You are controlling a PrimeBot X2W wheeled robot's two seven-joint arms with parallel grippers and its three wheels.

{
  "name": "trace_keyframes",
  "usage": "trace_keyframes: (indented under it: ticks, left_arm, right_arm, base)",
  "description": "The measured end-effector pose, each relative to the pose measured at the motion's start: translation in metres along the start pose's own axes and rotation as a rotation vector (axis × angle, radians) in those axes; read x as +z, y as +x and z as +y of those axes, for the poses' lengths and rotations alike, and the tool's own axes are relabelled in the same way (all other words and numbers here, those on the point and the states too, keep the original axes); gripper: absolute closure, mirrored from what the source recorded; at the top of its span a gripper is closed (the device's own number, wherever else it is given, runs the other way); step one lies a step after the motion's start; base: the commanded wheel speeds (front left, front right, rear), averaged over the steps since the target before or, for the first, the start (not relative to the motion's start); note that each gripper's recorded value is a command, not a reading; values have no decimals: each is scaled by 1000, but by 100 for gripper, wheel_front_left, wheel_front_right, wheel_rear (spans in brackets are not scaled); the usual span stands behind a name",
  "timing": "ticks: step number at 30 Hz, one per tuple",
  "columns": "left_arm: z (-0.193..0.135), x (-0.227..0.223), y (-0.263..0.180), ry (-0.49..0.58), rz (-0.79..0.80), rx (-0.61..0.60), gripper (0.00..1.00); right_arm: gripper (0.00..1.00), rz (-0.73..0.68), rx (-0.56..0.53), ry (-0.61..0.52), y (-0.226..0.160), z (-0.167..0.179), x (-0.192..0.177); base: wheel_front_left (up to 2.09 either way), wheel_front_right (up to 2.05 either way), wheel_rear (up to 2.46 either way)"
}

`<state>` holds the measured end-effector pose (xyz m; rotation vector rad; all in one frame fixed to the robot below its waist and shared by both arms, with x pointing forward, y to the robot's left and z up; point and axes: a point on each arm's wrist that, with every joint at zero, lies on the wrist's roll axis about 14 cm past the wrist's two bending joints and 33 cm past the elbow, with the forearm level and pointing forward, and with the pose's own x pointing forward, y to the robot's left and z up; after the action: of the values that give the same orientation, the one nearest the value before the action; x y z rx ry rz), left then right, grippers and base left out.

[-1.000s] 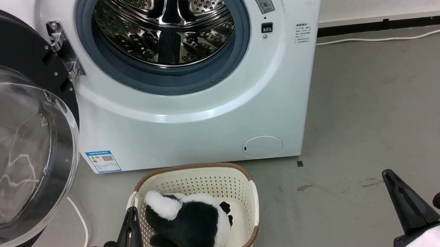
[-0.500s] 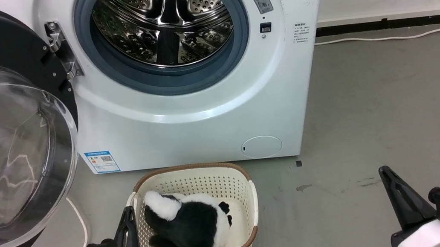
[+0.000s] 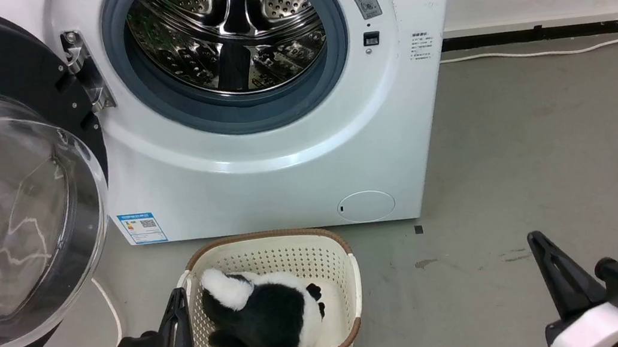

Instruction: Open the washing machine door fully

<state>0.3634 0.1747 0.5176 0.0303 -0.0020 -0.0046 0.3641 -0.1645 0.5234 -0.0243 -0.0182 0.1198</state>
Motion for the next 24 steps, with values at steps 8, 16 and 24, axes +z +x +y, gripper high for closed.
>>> trace_keyframes:
  ticks: [8, 16, 24]
  left_arm:
    - [1, 4, 3, 3, -2, 2, 100]
    - [2, 4, 4, 0, 7, 6, 100]
    - [2, 4, 6, 11, 17, 2, 100]
  right_arm:
    - [100, 6, 3, -8, 2, 1, 1]
    - [100, 22, 5, -11, 2, 1, -1]
    - [100, 24, 8, -20, 5, 2, 2]
  base:
    - [0, 0, 0]
    - [0, 0, 0]
    - [0, 0, 0]
